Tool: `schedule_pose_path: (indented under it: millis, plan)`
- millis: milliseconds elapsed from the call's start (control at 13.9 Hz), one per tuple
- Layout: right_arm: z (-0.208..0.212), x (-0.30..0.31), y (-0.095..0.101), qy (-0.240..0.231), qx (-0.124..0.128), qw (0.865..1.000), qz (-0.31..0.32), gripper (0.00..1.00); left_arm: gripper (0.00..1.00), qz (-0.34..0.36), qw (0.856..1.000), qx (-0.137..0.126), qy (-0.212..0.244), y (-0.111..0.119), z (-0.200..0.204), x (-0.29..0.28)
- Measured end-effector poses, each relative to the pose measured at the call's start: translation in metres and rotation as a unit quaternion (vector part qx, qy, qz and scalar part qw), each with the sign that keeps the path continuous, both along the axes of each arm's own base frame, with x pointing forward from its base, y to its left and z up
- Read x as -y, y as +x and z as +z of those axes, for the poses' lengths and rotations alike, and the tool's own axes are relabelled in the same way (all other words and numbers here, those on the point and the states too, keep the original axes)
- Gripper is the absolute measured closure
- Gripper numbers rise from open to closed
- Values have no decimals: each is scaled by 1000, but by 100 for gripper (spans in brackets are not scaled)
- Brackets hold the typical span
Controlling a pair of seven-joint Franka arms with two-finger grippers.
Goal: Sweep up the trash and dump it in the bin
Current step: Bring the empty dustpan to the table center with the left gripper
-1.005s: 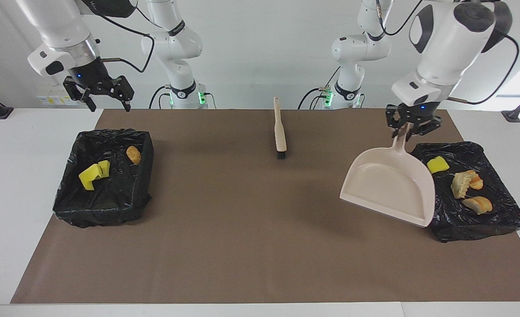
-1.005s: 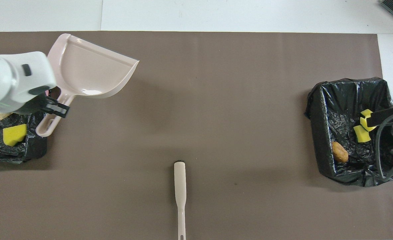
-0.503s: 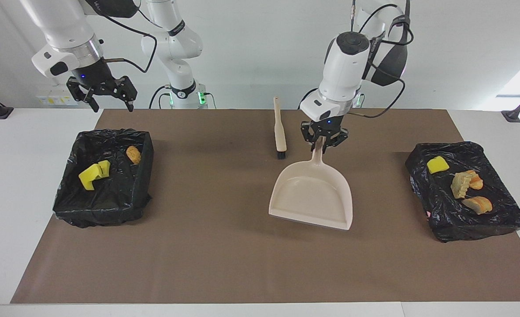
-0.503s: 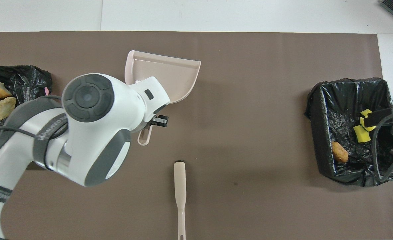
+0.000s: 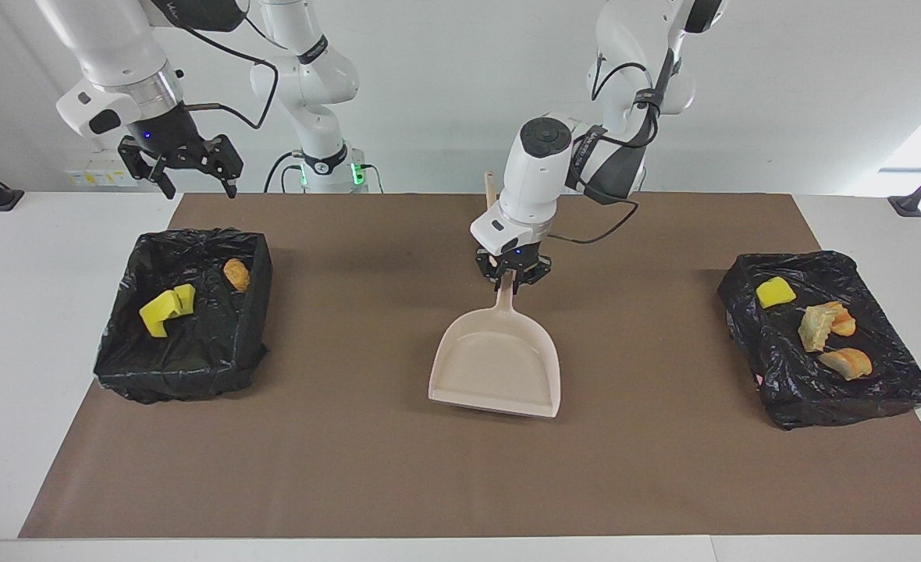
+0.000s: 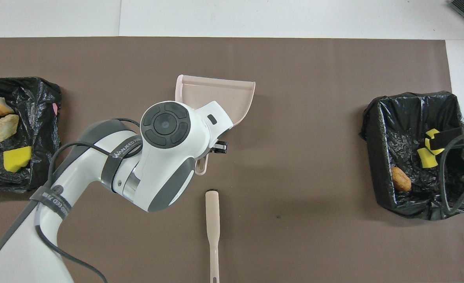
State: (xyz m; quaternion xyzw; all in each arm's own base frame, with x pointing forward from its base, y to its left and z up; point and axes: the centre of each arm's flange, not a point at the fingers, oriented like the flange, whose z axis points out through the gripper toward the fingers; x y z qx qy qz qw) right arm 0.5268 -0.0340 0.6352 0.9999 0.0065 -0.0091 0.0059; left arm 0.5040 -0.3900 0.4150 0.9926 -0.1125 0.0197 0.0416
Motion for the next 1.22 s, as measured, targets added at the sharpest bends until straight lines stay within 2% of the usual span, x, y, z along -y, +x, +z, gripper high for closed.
schedule_pose_path:
  millis: [359, 574, 862, 1005, 1077, 1221]
  plan:
    - [0, 0, 0, 0, 0, 1000, 0, 0, 68, -4, 1000, -1, -5, 2, -30, 10]
    - [0, 0, 0, 0, 0, 1000, 0, 0, 68, 2, 1000, -14, 3, 3, -49, 8]
    - [0, 0, 0, 0, 0, 1000, 0, 0, 68, 29, 999, -18, 2, 1, -51, 9]
    - [0, 0, 0, 0, 0, 1000, 0, 0, 68, 68, 998, -19, -1, 2, -51, 10]
    - [0, 0, 0, 0, 0, 1000, 0, 0, 62, 86, 996, -19, -2, 2, -50, 10]
    - [0, 0, 0, 0, 0, 1000, 0, 0, 41, 101, 995, -18, -4, 3, -50, 10]
